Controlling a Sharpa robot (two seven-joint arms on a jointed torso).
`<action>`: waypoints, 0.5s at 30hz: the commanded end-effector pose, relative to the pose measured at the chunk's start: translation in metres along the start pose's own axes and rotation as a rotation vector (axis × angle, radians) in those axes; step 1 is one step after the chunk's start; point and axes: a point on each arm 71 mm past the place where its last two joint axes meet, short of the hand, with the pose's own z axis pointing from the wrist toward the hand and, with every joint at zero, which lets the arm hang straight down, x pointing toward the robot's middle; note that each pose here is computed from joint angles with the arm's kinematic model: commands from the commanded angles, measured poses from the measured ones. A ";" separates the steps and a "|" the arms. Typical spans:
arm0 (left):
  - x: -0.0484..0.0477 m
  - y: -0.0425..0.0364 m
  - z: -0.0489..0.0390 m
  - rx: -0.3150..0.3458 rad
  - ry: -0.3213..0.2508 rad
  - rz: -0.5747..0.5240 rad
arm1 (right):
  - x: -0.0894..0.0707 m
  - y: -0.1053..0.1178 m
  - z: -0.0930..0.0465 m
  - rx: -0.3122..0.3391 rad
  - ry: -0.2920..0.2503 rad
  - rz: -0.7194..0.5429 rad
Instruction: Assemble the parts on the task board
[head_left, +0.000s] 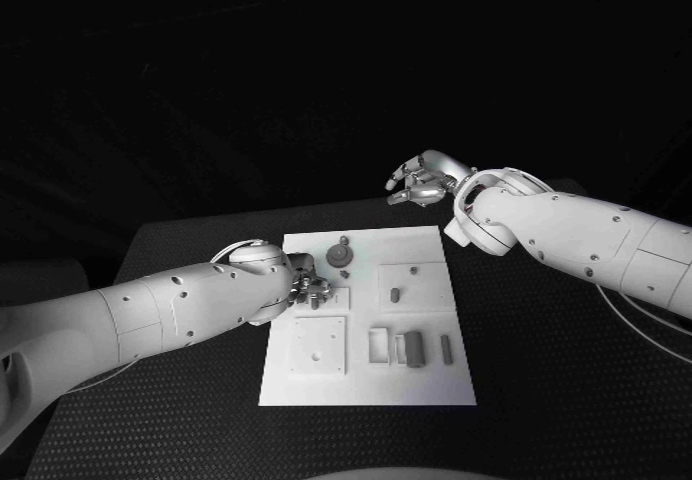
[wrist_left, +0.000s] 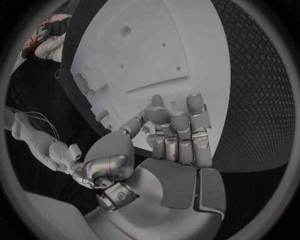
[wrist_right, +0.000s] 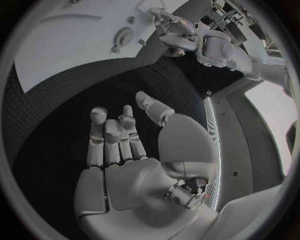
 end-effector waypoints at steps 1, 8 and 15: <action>-0.0002 0.0015 0.0001 -0.012 0.001 -0.004 | 0.001 0.001 0.000 -0.006 0.013 0.001; -0.0001 0.0018 0.0001 -0.011 0.002 -0.004 | 0.002 0.001 0.000 -0.006 0.016 0.001; -0.0012 0.0029 0.0003 -0.013 -0.010 -0.014 | 0.002 0.001 0.000 -0.006 0.017 0.001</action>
